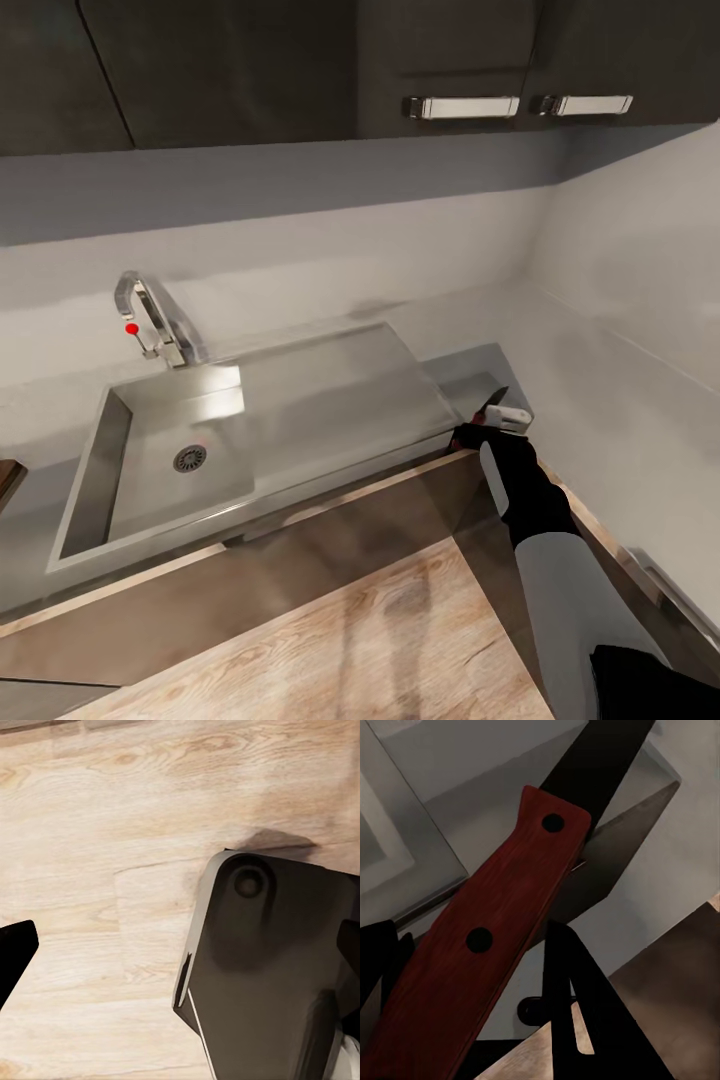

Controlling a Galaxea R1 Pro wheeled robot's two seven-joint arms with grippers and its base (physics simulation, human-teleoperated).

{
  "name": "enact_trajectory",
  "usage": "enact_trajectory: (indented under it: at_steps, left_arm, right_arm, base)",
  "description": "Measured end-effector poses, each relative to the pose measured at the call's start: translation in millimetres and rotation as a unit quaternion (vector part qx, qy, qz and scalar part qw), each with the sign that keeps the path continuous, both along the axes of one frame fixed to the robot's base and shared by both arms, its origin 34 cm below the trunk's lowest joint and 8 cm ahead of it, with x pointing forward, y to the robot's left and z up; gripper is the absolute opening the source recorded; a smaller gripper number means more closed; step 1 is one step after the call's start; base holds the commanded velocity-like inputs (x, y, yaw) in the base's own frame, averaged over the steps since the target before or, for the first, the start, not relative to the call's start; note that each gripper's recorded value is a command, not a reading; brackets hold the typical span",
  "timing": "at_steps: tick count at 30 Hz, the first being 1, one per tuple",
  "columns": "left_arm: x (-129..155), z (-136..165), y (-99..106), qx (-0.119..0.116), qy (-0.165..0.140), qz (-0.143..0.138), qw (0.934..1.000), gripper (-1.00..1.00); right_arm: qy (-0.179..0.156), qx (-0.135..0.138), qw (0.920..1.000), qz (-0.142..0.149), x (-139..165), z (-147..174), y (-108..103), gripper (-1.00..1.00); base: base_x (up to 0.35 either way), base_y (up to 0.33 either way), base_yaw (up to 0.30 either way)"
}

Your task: In the kitchen, take the Vidalia onion out of the sink, dice it on the chopping board with the paring knife, put the diced onion into the bowl on the countertop, then place both the paring knife and the chopping board into the sink.

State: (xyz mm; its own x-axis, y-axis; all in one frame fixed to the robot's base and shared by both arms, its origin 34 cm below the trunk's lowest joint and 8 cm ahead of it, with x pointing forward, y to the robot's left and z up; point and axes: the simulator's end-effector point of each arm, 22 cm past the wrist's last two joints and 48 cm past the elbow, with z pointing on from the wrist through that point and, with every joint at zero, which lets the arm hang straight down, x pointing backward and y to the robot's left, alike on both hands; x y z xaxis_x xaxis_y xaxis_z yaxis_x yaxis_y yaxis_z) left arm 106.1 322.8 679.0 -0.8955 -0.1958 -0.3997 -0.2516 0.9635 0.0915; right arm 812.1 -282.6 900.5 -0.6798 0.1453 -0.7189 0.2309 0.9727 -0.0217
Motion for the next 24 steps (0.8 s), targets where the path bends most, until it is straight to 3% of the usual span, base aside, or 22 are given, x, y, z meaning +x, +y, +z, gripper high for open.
enact_trajectory:
  at_steps: [24]
  left_arm:
    - [12,0,0,0.0,-0.018,0.0,0.9998,1.0]
  right_arm:
    - [-0.001,-0.003,1.0,0.003,-3,13,1,-1.0]
  base:
    - [0.0,0.0,0.0]
